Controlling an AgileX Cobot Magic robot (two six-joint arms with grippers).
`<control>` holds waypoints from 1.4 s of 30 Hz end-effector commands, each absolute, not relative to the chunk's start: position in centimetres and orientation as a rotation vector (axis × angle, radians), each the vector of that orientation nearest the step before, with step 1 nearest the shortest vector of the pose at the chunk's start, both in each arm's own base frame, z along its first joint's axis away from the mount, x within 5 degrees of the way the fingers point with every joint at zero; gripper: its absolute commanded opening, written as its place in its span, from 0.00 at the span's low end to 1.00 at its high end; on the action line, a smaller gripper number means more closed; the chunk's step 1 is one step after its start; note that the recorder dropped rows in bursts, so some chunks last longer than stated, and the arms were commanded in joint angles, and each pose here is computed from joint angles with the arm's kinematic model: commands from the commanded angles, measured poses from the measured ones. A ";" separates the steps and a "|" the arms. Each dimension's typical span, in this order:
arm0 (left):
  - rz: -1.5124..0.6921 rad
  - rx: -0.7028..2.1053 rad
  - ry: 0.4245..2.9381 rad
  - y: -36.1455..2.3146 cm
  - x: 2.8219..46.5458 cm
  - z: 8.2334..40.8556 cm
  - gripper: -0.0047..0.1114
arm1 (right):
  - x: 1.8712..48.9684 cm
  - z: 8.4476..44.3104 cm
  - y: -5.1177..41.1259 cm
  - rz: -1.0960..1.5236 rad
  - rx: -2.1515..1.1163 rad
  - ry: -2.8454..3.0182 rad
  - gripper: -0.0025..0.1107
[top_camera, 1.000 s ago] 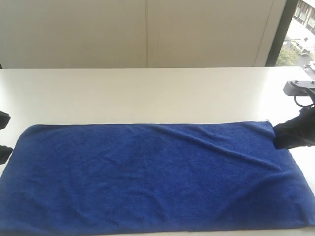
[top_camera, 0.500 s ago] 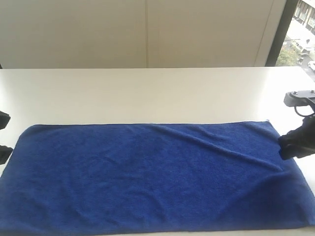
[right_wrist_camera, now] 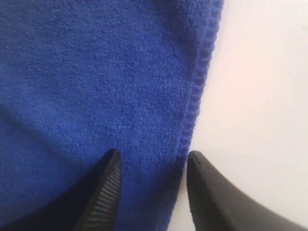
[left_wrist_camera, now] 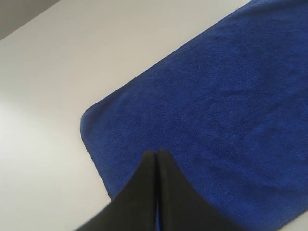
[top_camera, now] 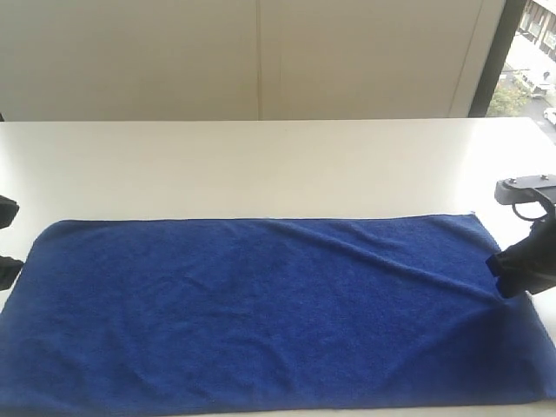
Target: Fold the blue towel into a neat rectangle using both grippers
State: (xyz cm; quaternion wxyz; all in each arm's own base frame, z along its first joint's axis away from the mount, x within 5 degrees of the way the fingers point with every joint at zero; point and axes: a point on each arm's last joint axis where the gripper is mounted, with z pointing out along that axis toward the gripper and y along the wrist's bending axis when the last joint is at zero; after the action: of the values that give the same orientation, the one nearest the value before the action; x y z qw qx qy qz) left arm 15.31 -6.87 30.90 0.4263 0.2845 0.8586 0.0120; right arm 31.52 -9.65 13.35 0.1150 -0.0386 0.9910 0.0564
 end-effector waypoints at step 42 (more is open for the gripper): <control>0.016 0.693 2.150 -6.8 15.2 30.8 0.04 | 31.7 13.6 -12.6 -0.159 0.180 2.960 0.02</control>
State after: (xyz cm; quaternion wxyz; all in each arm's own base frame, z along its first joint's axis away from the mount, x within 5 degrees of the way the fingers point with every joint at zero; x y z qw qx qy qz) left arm 15.32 -6.88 30.92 0.4273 0.2845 0.8581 0.0116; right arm 31.60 -11.83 13.20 0.0787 0.0503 0.9948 -0.0417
